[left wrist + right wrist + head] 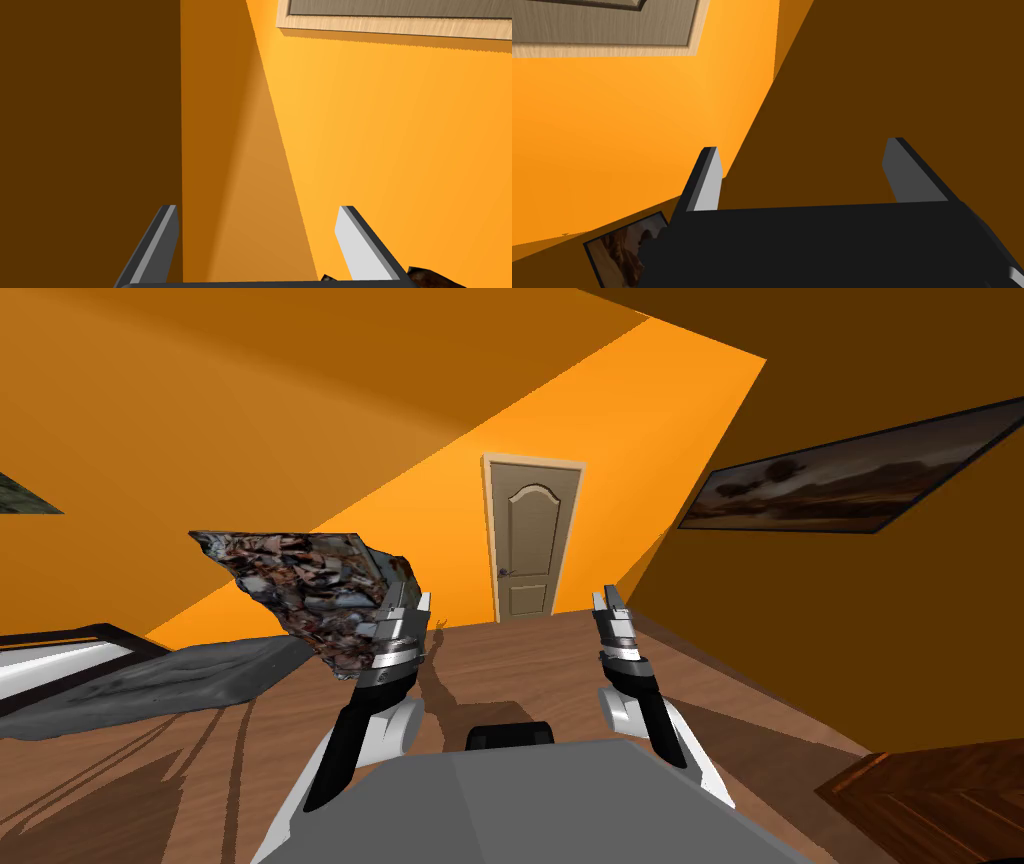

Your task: Pull the door open

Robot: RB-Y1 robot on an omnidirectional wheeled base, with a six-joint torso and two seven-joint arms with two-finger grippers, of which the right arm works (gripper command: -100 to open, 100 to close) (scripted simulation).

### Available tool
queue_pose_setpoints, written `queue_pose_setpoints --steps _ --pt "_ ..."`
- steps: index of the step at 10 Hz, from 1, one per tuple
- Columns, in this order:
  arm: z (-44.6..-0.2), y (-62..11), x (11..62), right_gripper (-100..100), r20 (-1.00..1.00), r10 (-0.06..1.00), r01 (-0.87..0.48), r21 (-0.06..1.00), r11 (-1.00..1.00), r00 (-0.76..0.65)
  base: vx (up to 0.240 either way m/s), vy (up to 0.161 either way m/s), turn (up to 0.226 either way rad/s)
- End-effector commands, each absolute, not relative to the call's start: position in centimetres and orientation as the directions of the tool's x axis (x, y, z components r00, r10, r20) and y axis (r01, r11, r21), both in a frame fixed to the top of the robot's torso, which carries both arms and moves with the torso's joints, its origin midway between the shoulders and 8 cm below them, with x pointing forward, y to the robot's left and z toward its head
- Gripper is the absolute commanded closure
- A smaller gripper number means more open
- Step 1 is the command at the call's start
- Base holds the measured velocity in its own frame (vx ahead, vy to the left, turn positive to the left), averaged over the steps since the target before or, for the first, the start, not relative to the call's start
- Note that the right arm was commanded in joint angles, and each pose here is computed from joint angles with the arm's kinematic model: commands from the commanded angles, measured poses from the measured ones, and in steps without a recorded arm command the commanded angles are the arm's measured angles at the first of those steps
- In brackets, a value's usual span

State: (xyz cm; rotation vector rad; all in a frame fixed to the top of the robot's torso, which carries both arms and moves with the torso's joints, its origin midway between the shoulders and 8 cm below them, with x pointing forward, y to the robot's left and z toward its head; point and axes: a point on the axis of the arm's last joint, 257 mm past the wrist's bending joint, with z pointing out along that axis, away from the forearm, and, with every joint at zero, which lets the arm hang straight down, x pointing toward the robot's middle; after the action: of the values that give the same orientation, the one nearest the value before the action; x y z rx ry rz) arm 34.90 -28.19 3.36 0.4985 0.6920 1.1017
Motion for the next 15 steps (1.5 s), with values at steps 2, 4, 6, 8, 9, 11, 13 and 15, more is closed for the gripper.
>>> queue_pose_setpoints --steps 2,4,6,8,9,11,13,15 --pt "2.1 -28.4 35.9 -100 -0.251 0.930 -0.621 0.694 0.366 0.267 0.077 0.013 0.060" --pt "1.1 -28.5 36.7 -100 -0.248 0.934 -0.611 0.707 0.355 0.256 0.083 0.018 0.048" --pt "-0.4 -28.7 37.7 -100 -0.241 0.940 -0.597 0.726 0.340 0.242 0.083 0.034 0.060" --pt "-1.3 -28.9 38.4 -100 -0.237 0.943 -0.587 0.739 0.330 0.233 0.091 0.019 0.046" --pt "-1.9 -29.0 38.8 -100 -0.234 0.945 -0.580 0.747 0.324 0.228 0.082 -0.003 0.056" --pt "-3.2 -29.2 39.7 -100 -0.227 0.949 -0.567 0.762 0.312 0.217 0.078 0.018 0.062" --pt "-4.4 -29.4 40.5 -100 -0.221 0.953 -0.552 0.778 0.301 0.208 0.092 0.025 0.050" --pt "-5.8 -29.7 41.4 -100 -0.213 0.957 -0.535 0.794 0.288 0.198 0.095 0.016 0.066"
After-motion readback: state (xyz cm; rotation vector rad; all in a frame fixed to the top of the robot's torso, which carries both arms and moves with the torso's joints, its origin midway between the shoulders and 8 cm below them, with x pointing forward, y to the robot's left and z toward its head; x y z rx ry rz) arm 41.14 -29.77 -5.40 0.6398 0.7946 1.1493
